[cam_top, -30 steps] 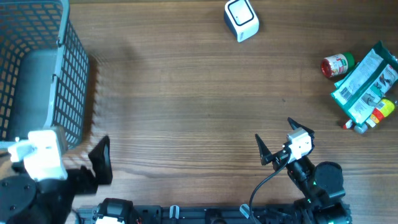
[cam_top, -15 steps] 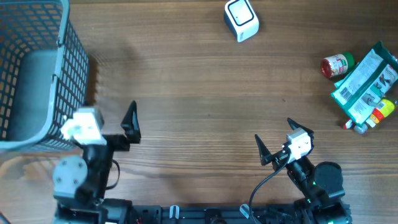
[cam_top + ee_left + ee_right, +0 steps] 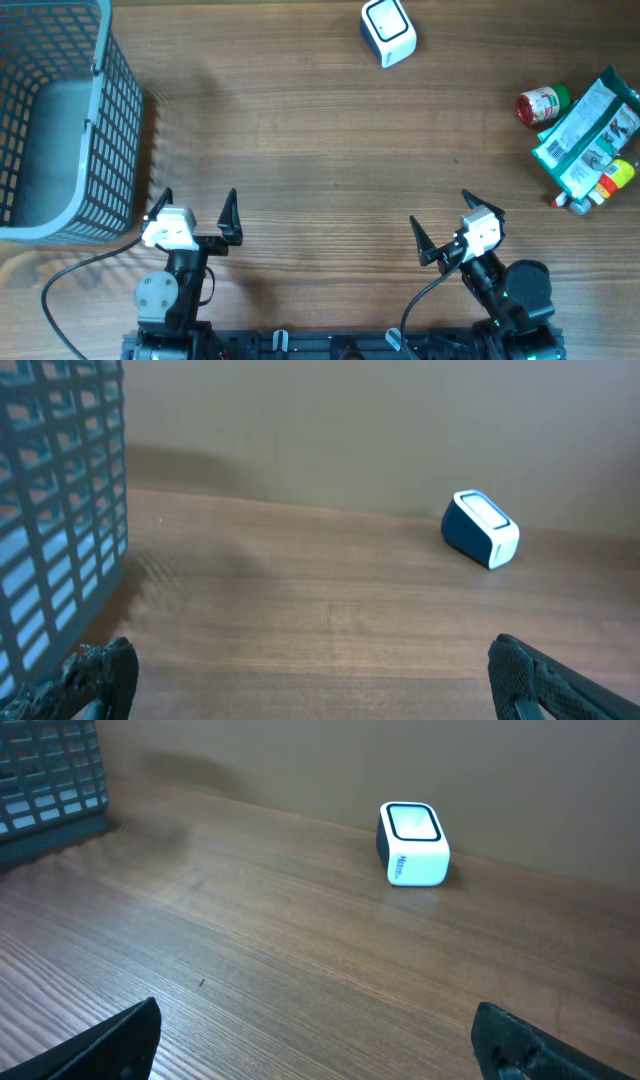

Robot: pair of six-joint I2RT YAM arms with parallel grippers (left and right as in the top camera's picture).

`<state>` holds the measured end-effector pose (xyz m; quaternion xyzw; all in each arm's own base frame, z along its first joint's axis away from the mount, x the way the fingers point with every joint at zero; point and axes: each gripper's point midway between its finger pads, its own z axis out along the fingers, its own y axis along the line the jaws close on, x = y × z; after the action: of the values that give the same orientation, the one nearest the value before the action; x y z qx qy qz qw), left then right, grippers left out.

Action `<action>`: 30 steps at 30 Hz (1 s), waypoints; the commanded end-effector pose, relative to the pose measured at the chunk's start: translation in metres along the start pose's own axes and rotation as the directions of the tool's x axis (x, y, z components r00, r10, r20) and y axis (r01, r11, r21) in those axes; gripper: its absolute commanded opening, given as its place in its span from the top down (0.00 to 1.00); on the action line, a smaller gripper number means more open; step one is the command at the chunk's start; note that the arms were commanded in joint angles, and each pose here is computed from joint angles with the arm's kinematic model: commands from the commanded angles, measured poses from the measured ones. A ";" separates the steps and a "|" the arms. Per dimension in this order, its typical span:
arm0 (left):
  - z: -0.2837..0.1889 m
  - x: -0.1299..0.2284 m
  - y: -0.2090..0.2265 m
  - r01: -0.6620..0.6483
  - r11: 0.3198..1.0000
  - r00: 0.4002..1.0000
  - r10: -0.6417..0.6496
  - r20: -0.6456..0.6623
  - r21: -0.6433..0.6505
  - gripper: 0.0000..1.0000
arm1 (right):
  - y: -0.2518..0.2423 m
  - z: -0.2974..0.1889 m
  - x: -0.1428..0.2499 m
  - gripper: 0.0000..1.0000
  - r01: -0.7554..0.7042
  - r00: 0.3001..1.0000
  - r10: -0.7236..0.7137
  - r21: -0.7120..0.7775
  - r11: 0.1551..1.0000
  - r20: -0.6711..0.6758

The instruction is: Scan the item barcode

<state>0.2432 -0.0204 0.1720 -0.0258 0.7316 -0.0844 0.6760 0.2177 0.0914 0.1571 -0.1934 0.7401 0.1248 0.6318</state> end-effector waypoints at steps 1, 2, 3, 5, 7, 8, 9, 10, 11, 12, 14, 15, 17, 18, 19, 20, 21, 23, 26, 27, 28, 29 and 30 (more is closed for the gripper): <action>0.003 0.011 0.000 -0.004 1.000 1.000 0.004 0.011 0.014 0.00 | 0.001 -0.001 -0.003 0.00 0.014 1.000 -0.014 -0.007 1.000 0.015; 0.003 0.014 0.001 -0.004 1.000 1.000 0.004 0.002 0.012 0.00 | 0.001 -0.001 -0.003 0.00 0.014 1.000 -0.014 -0.007 1.000 0.015; 0.003 0.014 0.001 -0.004 1.000 1.000 0.004 0.002 0.010 0.00 | 0.001 -0.001 -0.003 0.00 0.014 1.000 -0.014 -0.007 1.000 0.015; 0.003 0.014 0.003 -0.005 1.000 1.000 0.005 0.000 -0.001 0.00 | 0.001 -0.001 -0.003 0.00 0.014 1.000 -0.014 -0.007 1.000 0.015; 0.003 0.014 0.003 -0.005 1.000 1.000 0.005 0.001 -0.005 0.00 | 0.001 -0.001 -0.003 0.00 0.014 1.000 -0.014 -0.007 1.000 0.015; 0.003 0.014 0.003 -0.008 1.000 1.000 0.008 0.001 -0.004 0.00 | 0.001 -0.001 -0.003 0.00 0.014 1.000 -0.014 -0.007 1.000 0.015; 0.003 0.014 0.004 -0.008 1.000 1.000 0.008 0.002 -0.008 0.00 | 0.001 -0.001 -0.003 0.00 0.014 1.000 -0.014 -0.007 1.000 0.015; 0.003 0.014 0.004 -0.008 1.000 1.000 0.008 0.002 -0.010 0.00 | 0.001 -0.001 -0.003 0.00 0.014 1.000 -0.014 -0.007 1.000 0.015; 0.003 0.014 0.004 -0.008 1.000 1.000 0.008 0.002 -0.010 0.00 | 0.001 -0.001 -0.003 0.00 0.014 1.000 -0.014 -0.007 1.000 0.015; 0.003 0.014 0.004 -0.008 1.000 1.000 0.008 0.002 -0.011 0.00 | 0.001 -0.001 -0.003 0.00 0.014 1.000 -0.014 -0.007 1.000 0.015; 0.003 0.014 0.005 -0.008 1.000 1.000 0.008 0.001 -0.011 0.00 | 0.001 -0.001 -0.003 0.00 0.014 1.000 -0.014 -0.007 1.000 0.015; 0.003 0.014 0.004 -0.008 1.000 1.000 0.008 0.000 -0.010 0.00 | 0.001 -0.001 -0.003 0.00 0.014 1.000 -0.014 -0.007 1.000 0.015; 0.003 0.014 0.005 -0.008 1.000 1.000 0.008 0.000 -0.011 0.00 | 0.001 -0.001 -0.003 0.00 0.014 1.000 -0.014 -0.007 1.000 0.015; 0.003 0.014 0.005 -0.008 1.000 1.000 0.008 0.000 -0.011 0.00 | 0.001 -0.001 -0.003 0.00 0.014 1.000 -0.013 -0.007 1.000 0.015; 0.003 0.014 0.005 -0.008 1.000 1.000 0.008 0.000 -0.011 0.00 | 0.001 -0.001 -0.003 0.00 0.014 1.000 -0.014 -0.007 1.000 0.015; 0.003 0.014 0.004 -0.008 1.000 1.000 0.008 0.000 -0.010 0.00 | 0.001 -0.001 -0.003 0.00 0.014 1.000 -0.014 -0.007 1.000 0.015; 0.003 0.014 0.005 -0.008 1.000 1.000 0.008 0.000 -0.011 0.00 | 0.001 -0.001 -0.003 0.00 0.014 1.000 -0.014 -0.007 1.000 0.015; 0.003 0.014 0.005 -0.008 1.000 1.000 0.008 0.000 -0.011 0.00 | 0.001 -0.001 -0.003 0.00 0.014 1.000 -0.014 -0.007 1.000 0.015; 0.003 0.014 0.004 -0.008 1.000 1.000 0.008 0.000 -0.010 0.00 | 0.001 -0.001 -0.003 0.00 0.014 1.000 -0.014 -0.007 1.000 0.015; 0.003 0.014 0.004 -0.008 1.000 1.000 0.008 0.000 -0.010 0.00 | 0.001 -0.001 -0.003 0.00 0.014 1.000 -0.014 -0.007 1.000 0.015; 0.003 0.014 0.005 -0.008 1.000 1.000 0.008 0.000 -0.011 0.00 | 0.001 -0.001 -0.003 0.00 0.014 1.000 -0.014 -0.007 1.000 0.015; 0.003 0.014 0.005 -0.008 1.000 1.000 0.008 0.000 -0.011 0.00 | 0.001 -0.001 -0.003 0.00 0.014 1.000 -0.014 -0.007 1.000 0.015; 0.003 0.014 0.005 -0.008 1.000 1.000 0.008 0.000 -0.011 0.00 | 0.001 -0.001 -0.003 0.00 0.014 1.000 -0.014 -0.007 1.000 0.015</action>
<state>0.2453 -0.0205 0.1584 -0.0260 0.7334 -0.0840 0.6741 0.2177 0.0914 0.1571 -0.1935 0.7401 0.1247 0.6319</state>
